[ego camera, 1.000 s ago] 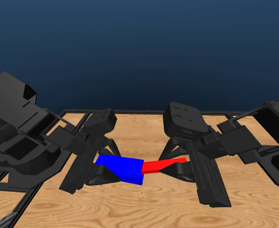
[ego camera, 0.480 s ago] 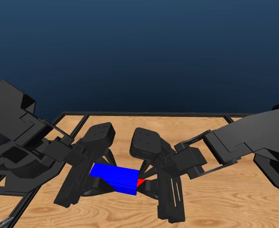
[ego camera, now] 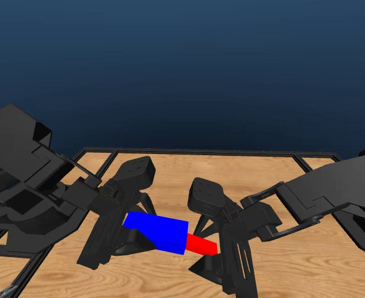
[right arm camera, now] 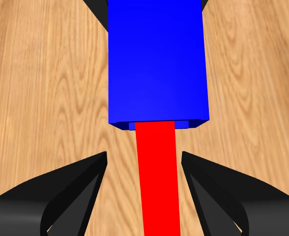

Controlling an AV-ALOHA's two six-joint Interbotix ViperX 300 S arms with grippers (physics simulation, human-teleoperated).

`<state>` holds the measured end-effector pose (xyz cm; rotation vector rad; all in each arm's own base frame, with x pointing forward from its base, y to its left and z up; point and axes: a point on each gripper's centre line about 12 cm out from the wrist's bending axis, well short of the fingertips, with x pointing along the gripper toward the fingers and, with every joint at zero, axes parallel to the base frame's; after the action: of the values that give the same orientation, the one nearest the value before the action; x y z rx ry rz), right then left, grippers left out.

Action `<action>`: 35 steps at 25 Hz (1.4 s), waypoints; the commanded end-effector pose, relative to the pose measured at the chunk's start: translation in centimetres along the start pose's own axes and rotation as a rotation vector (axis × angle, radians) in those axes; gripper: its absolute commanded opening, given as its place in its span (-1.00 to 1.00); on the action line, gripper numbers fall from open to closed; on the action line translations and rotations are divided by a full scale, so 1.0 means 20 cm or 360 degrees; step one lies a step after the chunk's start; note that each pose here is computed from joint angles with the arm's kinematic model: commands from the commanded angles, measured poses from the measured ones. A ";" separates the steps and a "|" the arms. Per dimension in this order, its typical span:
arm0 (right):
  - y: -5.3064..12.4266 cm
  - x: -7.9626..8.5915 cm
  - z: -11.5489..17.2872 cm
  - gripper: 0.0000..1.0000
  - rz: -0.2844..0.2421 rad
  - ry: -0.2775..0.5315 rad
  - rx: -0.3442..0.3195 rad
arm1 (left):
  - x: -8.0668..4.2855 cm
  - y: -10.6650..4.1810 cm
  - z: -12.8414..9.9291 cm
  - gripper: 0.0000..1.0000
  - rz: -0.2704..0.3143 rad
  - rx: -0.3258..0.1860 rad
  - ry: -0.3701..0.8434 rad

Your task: Insert peg into socket

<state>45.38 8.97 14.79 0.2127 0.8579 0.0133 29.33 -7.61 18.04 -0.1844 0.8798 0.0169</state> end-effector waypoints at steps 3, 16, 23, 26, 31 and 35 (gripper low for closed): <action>0.02 -0.11 -0.01 1.00 0.0064 -0.0081 0.0051 | -0.07 -0.01 0.12 -1.00 -0.0066 -0.0038 -0.0171; -0.18 -0.10 -0.35 -1.00 -0.0020 0.0069 0.0305 | -0.06 -0.01 0.07 -1.00 -0.0035 -0.0022 -0.0116; -0.12 -0.18 -0.17 -1.00 0.0033 -0.0069 0.0183 | -0.03 -0.01 0.08 -1.00 -0.0006 -0.0017 -0.0086; -0.06 -0.19 -0.07 -1.00 0.0062 -0.0131 0.0106 | -0.06 -0.05 0.10 -1.00 -0.0080 -0.0015 -0.0144; -0.02 -0.16 0.05 -1.00 0.0073 -0.0190 0.0034 | -0.06 -0.04 0.15 -1.00 -0.0067 -0.0034 -0.0167; -0.01 -0.14 0.13 -1.00 0.0078 -0.0238 0.0007 | -0.03 -0.02 0.14 -1.00 -0.0088 -0.0048 -0.0183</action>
<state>44.30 7.99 16.43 0.2394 0.7752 0.0221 30.01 -7.34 18.56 -0.2085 0.8426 0.0231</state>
